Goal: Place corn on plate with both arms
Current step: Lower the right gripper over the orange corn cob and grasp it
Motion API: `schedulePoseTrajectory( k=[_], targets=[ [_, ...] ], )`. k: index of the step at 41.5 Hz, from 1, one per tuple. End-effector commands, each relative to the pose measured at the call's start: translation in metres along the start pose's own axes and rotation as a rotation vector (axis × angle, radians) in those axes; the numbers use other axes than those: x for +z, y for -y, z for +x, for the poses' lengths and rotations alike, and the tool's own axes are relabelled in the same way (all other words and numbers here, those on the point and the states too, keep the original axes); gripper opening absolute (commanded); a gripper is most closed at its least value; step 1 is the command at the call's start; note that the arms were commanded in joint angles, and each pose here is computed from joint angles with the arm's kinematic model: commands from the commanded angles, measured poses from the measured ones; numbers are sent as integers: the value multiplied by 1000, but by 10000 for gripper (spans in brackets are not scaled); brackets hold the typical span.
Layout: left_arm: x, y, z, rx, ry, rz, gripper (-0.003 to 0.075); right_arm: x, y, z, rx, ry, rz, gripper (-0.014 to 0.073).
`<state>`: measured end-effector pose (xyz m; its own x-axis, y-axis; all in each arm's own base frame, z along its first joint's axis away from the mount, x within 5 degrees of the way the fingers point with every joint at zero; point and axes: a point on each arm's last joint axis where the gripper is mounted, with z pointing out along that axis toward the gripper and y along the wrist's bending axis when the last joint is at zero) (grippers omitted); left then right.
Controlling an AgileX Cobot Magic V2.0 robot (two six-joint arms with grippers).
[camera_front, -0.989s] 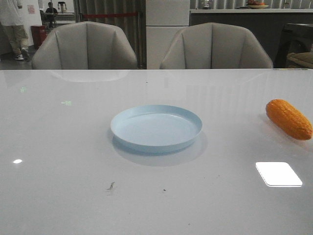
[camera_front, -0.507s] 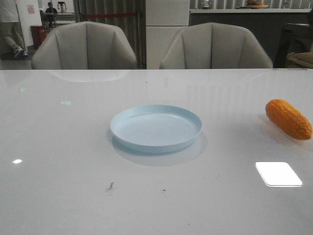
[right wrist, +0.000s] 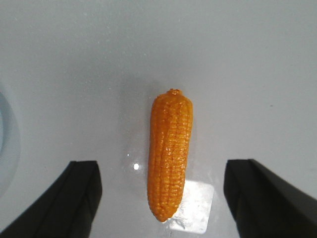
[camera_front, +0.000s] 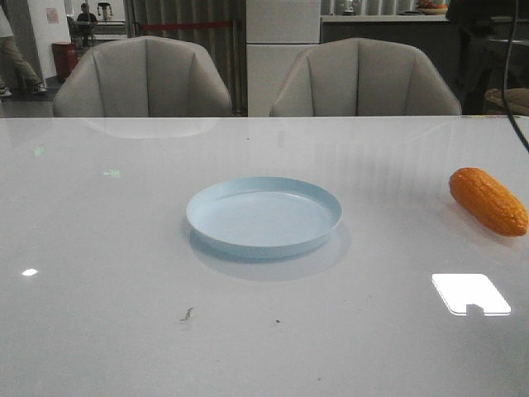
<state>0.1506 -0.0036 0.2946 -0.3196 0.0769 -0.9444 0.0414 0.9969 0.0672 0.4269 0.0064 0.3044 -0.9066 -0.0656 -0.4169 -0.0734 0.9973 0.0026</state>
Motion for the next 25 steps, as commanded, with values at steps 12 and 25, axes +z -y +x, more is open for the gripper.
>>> schedulePoseTrajectory(
  k=[12,25],
  targets=[
    [-4,-1,-17,-11,118,-3,88,45,6,-15,4,-92,7,613],
    [-4,-1,-17,-11,118,-3,88,82,9,-11,-7,-152,27,613]
  ],
)
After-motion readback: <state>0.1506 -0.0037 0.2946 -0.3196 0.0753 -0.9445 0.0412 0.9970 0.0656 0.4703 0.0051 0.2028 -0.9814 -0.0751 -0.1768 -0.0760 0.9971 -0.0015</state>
